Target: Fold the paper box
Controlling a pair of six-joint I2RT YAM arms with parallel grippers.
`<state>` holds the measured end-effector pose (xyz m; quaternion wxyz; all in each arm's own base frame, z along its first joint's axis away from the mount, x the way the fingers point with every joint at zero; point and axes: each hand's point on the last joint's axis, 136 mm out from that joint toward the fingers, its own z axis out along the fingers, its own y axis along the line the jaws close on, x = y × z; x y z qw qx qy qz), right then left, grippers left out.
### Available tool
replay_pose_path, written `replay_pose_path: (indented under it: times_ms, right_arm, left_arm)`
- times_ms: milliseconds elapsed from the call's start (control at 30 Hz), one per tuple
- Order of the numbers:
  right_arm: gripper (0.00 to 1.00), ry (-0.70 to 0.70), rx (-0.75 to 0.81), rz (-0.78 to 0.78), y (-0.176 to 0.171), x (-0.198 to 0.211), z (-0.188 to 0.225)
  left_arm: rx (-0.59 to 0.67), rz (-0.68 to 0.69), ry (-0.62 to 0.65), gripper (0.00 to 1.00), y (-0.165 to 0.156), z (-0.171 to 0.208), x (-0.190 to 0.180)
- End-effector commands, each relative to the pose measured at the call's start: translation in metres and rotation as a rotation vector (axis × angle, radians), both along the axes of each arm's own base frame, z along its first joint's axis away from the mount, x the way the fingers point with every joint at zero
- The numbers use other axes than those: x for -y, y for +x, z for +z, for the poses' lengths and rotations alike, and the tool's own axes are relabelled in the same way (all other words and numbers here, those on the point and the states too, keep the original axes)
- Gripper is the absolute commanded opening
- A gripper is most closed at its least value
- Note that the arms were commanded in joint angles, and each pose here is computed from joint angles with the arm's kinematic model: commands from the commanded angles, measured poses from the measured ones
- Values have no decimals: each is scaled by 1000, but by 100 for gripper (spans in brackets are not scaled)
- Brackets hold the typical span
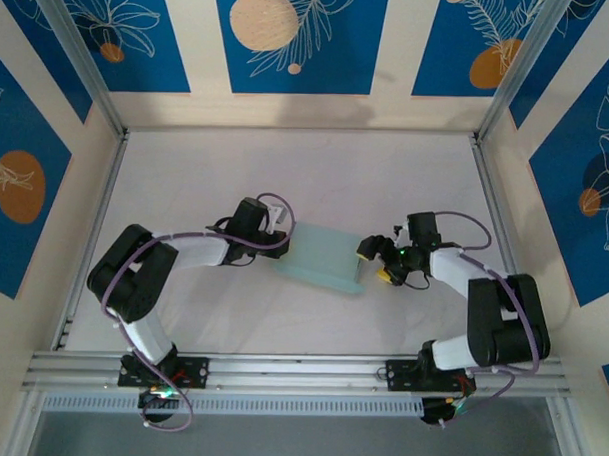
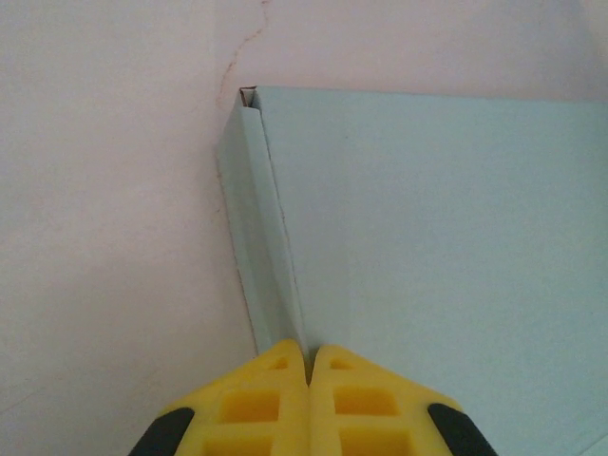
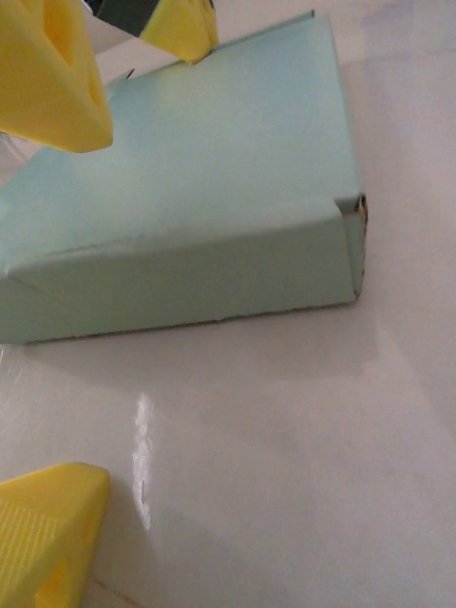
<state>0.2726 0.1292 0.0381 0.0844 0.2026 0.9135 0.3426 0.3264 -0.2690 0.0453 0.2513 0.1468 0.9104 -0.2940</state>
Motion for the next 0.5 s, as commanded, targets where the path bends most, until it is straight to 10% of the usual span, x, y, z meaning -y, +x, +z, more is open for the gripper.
replay_pose_path:
  times_ms: [0,467]
  right_arm:
    - [86,88,1,46,2,-14,4]
    - [90,155,26,165,-4,-43,12]
  left_arm:
    - [-258,12,210,0,-52,-71,-49]
    - [-317,87,180,0,-51,-81,-67]
